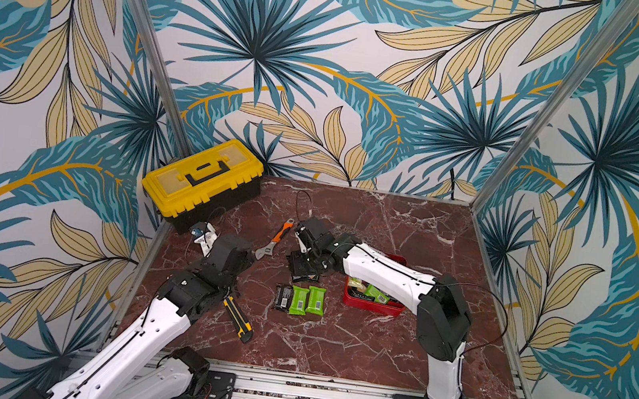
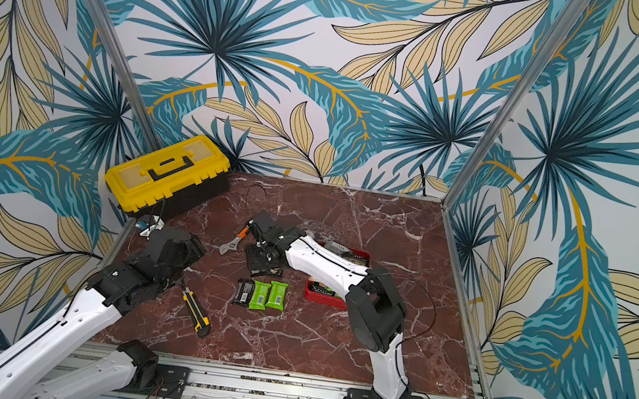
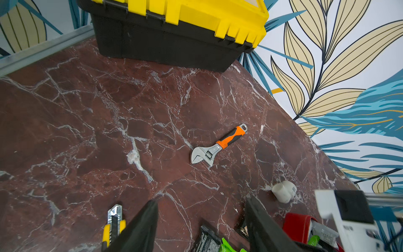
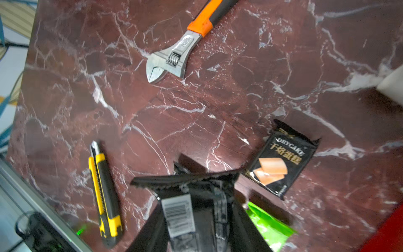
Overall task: Take the cookies out of the storage box
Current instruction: Place the cookie at the center of the board.
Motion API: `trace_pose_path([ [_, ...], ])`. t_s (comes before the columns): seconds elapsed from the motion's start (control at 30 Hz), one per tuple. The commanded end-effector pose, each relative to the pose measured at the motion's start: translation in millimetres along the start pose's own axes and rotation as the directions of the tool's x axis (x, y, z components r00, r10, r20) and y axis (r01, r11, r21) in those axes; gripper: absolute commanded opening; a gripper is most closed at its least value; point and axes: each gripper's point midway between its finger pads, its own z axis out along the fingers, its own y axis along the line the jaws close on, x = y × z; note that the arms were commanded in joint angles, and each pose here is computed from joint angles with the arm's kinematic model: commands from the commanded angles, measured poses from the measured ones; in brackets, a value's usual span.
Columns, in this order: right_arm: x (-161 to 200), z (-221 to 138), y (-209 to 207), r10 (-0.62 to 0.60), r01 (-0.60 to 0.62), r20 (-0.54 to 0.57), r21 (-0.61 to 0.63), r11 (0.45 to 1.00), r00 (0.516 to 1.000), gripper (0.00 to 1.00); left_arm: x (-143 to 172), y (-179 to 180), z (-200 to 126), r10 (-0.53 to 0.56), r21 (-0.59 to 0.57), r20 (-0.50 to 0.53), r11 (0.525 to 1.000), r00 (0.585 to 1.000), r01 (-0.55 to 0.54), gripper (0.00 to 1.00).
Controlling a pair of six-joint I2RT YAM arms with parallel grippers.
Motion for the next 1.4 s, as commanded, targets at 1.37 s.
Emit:
trace_pose_path([
  [1.37, -28, 4, -22, 0.230, -0.241, 0.076, 0.186, 0.953, 0.970, 0.57, 15, -17, 14, 0.115, 0.103, -0.041, 0.989, 0.993, -0.110, 0.71],
])
